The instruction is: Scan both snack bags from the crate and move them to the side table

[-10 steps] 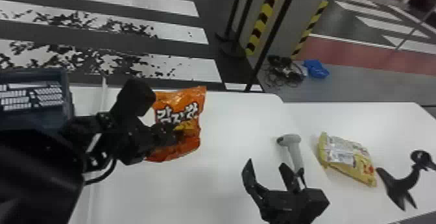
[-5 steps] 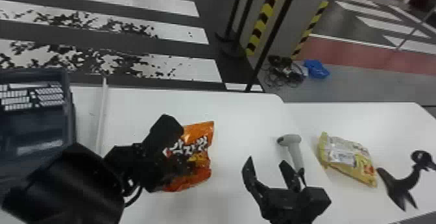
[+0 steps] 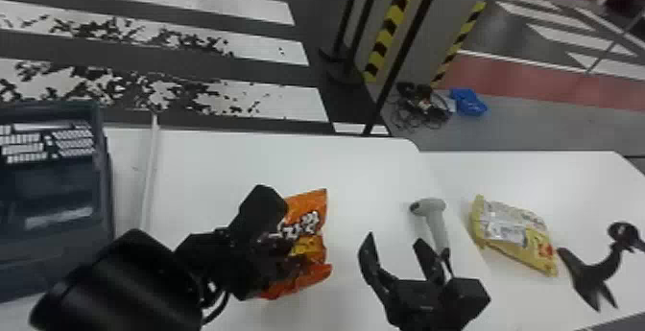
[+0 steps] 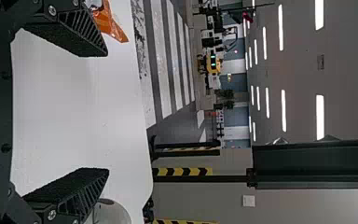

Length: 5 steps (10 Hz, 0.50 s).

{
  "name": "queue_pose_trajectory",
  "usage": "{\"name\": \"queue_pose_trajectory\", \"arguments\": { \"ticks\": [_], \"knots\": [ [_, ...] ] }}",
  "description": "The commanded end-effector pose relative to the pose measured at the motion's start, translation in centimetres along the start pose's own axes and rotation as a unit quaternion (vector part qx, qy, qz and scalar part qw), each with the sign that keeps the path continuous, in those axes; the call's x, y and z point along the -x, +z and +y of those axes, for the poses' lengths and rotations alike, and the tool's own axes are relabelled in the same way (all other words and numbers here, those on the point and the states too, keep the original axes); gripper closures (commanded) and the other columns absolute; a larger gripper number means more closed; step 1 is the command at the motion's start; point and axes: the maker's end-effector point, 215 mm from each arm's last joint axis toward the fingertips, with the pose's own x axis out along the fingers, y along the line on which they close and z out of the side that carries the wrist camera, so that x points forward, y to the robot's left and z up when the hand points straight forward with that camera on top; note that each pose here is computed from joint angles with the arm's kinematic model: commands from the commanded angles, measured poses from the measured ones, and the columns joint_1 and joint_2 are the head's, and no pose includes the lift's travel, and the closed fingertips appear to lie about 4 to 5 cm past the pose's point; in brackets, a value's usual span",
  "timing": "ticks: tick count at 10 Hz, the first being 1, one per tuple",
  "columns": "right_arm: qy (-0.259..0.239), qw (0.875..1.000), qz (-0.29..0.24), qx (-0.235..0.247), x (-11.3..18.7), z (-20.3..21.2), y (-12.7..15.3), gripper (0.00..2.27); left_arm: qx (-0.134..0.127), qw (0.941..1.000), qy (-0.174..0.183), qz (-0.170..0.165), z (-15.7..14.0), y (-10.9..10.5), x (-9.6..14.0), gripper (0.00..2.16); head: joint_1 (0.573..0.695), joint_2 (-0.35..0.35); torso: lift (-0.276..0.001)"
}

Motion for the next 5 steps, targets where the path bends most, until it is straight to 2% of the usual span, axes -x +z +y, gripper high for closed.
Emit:
{"name": "queue_pose_trajectory", "arguments": {
  "ticks": [1, 3, 4, 5],
  "knots": [
    [0.001, 1.0, 0.0, 0.0, -0.1, 0.1, 0.0, 0.12, 0.011, 0.9999, 0.008, -0.004, 0.0, -0.3, 0.1, 0.0, 0.695, -0.35, -0.099],
    [0.002, 1.0, 0.0, -0.001, -0.1, 0.1, 0.0, 0.12, 0.022, 0.9983, 0.035, -0.041, 1.3, 1.7, 1.5, 0.03, 0.695, -0.35, -0.099],
    [0.001, 1.0, -0.001, -0.002, -0.1, -0.1, 0.1, 0.12, 0.02, 0.9933, 0.055, -0.099, 1.9, 4.7, 3.7, 0.03, 0.695, -0.35, -0.099],
    [-0.001, 1.0, -0.001, -0.003, -0.1, -0.2, 0.1, 0.12, 0.023, 0.9863, 0.077, -0.144, 2.9, 6.9, 6.8, 0.03, 0.695, -0.35, -0.099]
  ]
}}
